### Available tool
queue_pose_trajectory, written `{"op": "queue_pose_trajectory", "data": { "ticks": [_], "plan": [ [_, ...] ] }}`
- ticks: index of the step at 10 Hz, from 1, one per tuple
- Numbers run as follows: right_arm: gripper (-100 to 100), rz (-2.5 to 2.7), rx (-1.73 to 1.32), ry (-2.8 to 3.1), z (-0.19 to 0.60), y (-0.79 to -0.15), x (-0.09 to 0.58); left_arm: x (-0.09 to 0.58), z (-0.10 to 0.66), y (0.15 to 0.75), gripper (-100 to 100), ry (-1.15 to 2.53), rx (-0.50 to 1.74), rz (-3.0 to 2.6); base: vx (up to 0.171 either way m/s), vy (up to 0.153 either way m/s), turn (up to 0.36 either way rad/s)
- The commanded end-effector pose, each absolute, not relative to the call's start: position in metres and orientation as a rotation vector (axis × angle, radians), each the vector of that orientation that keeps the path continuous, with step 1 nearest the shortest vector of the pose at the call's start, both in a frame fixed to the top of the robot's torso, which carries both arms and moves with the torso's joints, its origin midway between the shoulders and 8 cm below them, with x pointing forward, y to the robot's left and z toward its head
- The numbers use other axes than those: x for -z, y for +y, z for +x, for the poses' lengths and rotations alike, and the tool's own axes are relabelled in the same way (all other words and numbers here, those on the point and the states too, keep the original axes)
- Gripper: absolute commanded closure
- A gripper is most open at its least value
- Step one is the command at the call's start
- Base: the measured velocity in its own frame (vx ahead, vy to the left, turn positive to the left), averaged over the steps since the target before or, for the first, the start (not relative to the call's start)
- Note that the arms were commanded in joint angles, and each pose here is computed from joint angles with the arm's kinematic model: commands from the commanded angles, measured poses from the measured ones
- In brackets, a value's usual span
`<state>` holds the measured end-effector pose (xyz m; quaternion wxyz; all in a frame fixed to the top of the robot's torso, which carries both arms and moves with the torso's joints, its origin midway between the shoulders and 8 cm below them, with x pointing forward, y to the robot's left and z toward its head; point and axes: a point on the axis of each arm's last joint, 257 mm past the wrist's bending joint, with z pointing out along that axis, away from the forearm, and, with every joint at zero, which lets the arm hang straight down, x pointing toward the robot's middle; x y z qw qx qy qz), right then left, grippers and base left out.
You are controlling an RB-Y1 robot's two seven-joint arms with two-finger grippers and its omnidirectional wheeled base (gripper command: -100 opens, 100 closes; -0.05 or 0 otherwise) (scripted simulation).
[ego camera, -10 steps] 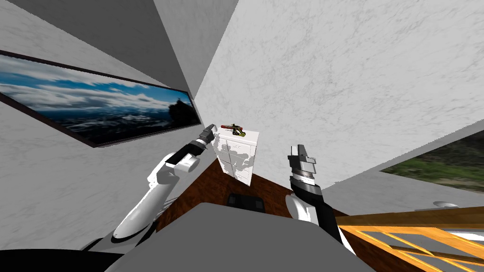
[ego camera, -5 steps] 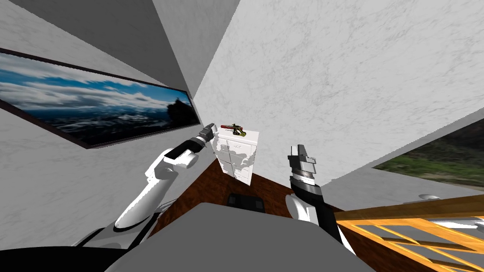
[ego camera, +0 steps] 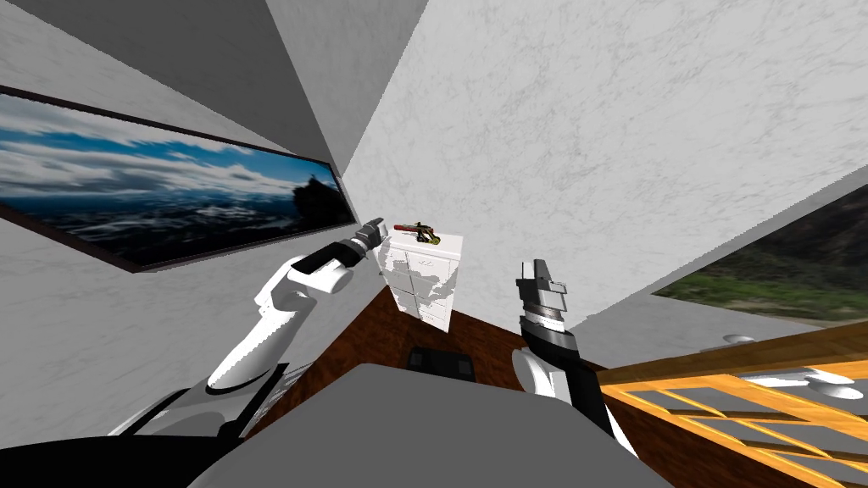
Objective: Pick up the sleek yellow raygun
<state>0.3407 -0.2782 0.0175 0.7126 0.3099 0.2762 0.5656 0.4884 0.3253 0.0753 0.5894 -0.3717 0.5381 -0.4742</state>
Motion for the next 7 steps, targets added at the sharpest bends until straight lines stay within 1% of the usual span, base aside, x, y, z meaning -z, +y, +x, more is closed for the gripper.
{"op": "queue_pose_trajectory", "data": {
  "ticks": [1,2,4,5,7],
  "plan": [
    [0,0.687,-1.254,0.612,0.341,-0.278,-0.018,-0.071,0.490,0.328,-100,1.266,1.086,-0.890,-0.003,0.010,0.006],
    [0,0.687,-1.254,0.612,0.341,-0.278,-0.018,-0.085,0.493,0.330,-100,1.267,1.086,-0.890,-0.002,0.009,-0.093],
    [0,0.687,-1.254,0.612,0.341,-0.278,-0.018,-0.076,0.494,0.335,-100,1.284,1.059,-0.923,-0.001,0.010,-0.022],
    [0,0.687,-1.254,0.612,0.341,-0.278,-0.018,-0.090,0.497,0.336,-100,1.284,1.059,-0.926,0.002,0.000,-0.085],
    [0,0.687,-1.254,0.612,0.341,-0.278,-0.018,-0.081,0.498,0.341,-100,1.300,1.032,-0.958,0.002,0.002,-0.027]
  ]
}}
